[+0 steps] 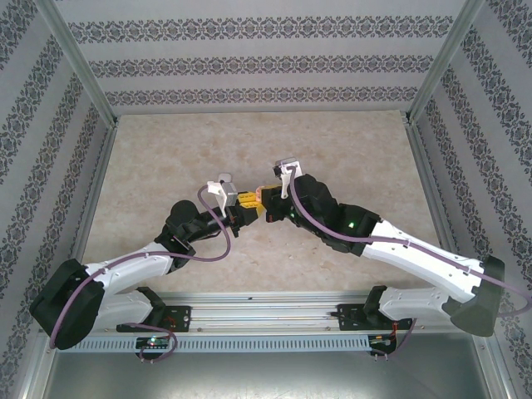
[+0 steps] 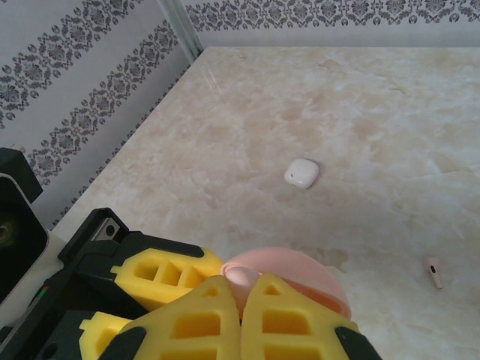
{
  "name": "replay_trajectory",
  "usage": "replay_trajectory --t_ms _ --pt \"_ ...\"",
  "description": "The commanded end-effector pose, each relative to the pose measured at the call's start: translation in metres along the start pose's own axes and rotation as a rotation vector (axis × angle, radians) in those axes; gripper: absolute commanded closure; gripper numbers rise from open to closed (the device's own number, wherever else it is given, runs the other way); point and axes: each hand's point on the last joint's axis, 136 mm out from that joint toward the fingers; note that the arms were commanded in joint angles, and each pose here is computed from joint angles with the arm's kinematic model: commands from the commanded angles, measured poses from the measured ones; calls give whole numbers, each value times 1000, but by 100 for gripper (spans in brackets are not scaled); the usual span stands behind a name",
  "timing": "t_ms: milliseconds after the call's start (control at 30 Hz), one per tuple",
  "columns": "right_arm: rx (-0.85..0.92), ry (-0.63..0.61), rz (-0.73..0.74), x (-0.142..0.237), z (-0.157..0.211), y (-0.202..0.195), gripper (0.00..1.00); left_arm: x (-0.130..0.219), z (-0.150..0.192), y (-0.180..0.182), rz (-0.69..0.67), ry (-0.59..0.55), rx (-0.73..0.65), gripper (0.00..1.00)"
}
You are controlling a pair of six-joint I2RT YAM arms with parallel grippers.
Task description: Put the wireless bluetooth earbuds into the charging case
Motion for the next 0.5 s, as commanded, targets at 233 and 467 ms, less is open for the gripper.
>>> replay_trajectory --t_ms 233,467 --pt "16 38 1 6 14 -1 100 1 -24 -16 37 -73 -30 100" --pt "26 38 6 11 15 -4 100 0 -25 -16 37 -75 -29 100"
Point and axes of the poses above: each hand's point on the last joint's axis, 136 mm out from that joint toward the fingers, its own x axis back along the fingers, its own y axis along the line the jaws close on, z = x × y, and after that the axes turned 13 degrees about x, right-handed
